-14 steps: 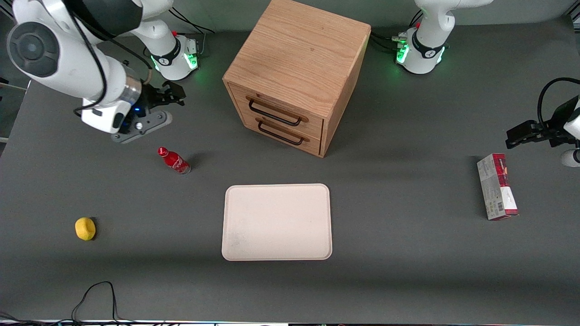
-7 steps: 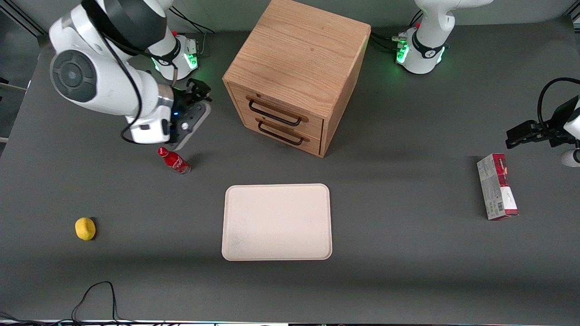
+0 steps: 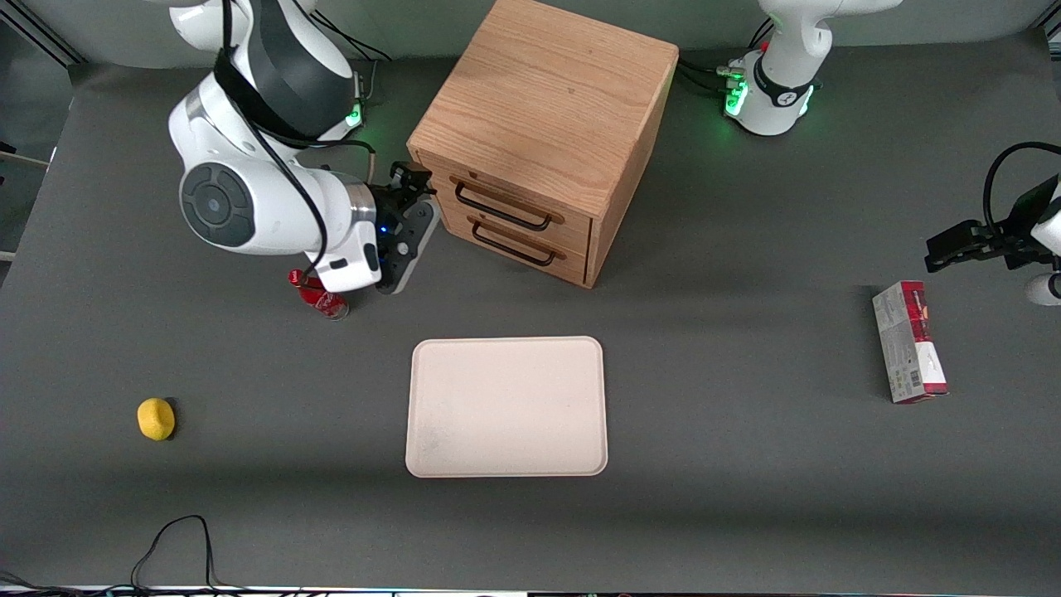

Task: Open upper drawer
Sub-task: 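Align the open right gripper with the upper drawer's black handle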

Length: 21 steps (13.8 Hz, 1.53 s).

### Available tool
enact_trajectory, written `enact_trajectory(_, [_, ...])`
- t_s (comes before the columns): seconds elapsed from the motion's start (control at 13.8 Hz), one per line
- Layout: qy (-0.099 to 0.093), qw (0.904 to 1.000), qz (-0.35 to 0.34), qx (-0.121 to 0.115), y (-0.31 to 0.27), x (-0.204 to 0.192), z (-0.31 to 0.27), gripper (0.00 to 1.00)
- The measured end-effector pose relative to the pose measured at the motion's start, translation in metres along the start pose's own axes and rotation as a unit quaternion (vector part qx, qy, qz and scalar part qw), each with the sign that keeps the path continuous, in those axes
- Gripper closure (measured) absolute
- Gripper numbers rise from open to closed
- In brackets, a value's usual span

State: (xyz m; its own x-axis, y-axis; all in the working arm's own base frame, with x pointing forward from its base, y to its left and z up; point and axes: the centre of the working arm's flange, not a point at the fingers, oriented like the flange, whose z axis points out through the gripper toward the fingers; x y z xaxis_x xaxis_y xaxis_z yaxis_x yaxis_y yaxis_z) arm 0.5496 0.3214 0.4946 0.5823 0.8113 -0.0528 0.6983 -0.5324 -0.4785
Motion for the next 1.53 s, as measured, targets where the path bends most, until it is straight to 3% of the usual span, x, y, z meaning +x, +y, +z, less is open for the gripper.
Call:
enact_trajectory(0.29, [0.038, 0.999, -0.013, -0.016, 0.002, 0.028, 0.005, 0.0])
enact_trajectory(0.73, [0.068, 0.9966, -0.031, -0.035, -0.006, 0.072, 0.05, 0.0])
enact_trajectory(1.16, [0.057, 0.9975, -0.028, -0.03, 0.002, 0.078, 0.066, 0.0])
enact_trajectory(1.53, [0.015, 0.9997, -0.016, -0.012, -0.013, 0.076, 0.083, 0.0])
